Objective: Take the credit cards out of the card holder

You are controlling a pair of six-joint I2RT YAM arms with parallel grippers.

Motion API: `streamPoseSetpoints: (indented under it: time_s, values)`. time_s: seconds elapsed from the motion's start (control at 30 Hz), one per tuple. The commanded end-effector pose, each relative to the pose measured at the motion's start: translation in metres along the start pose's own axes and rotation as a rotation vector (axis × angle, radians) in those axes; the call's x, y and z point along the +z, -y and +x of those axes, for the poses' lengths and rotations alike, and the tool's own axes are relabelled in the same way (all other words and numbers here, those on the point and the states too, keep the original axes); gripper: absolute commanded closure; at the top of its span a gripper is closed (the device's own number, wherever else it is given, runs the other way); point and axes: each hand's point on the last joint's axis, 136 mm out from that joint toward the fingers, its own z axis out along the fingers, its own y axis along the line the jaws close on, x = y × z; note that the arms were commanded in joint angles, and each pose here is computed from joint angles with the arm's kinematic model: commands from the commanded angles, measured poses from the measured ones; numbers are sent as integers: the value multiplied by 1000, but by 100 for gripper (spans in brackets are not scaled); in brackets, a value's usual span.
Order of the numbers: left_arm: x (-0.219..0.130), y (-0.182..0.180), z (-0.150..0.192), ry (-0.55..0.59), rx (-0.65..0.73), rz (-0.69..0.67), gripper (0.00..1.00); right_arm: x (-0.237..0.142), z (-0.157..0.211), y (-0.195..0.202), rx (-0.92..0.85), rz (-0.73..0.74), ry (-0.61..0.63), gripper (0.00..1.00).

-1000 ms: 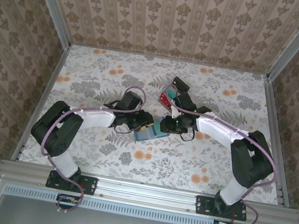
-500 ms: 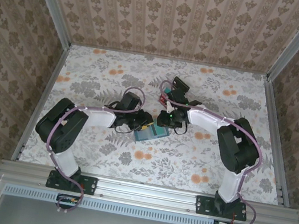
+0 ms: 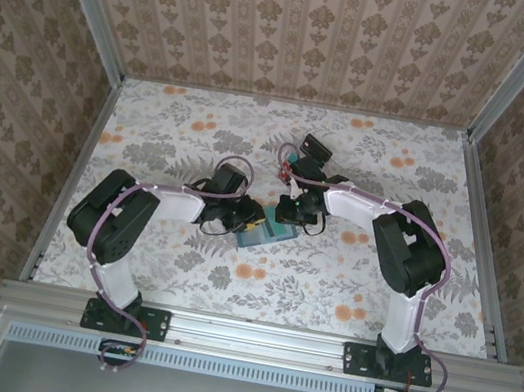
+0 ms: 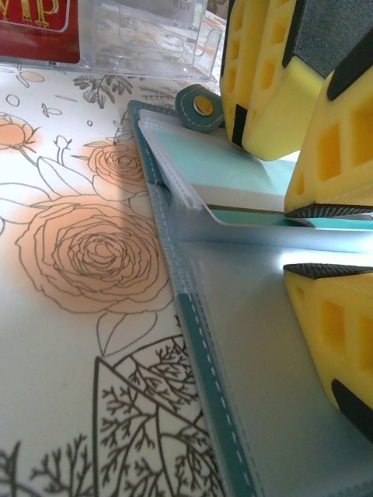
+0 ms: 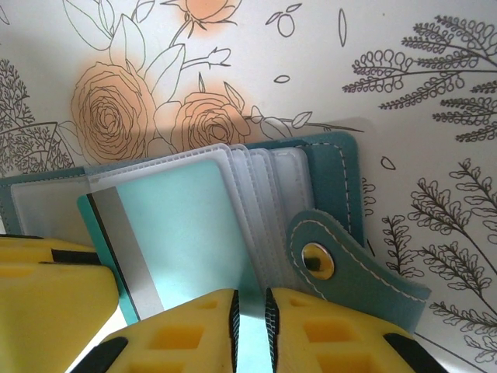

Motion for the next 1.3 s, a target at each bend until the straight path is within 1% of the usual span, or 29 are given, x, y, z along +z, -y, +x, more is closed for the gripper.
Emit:
streamPoseSetpoints:
  time_s: [0.0,0.1,0.33,0.57,0.77,0.97,1.17,1.27]
  values:
    - [4,-2,-2,-9,33,27,76,13,17,6,5,16,-79,78]
    - [2,5,-4,-12,57,81,77,14,18,5,9,7,-89,79]
    - [-3,13,-5,-16,95,154,83,16,22,9,13,27,-98,80]
    - [-12,31,-2,-17,181,245,87,17,23,11,17,38,-107,80]
    - [-21,35,-2,6,224,284,93,16,21,13,19,52,-106,81]
    - [-29,27,-3,29,233,296,99,16,23,16,28,72,-109,83]
    - [-33,4,-1,24,199,260,100,13,22,18,36,79,-97,83]
    - [-42,-3,-1,27,204,234,100,6,17,11,29,49,-78,83]
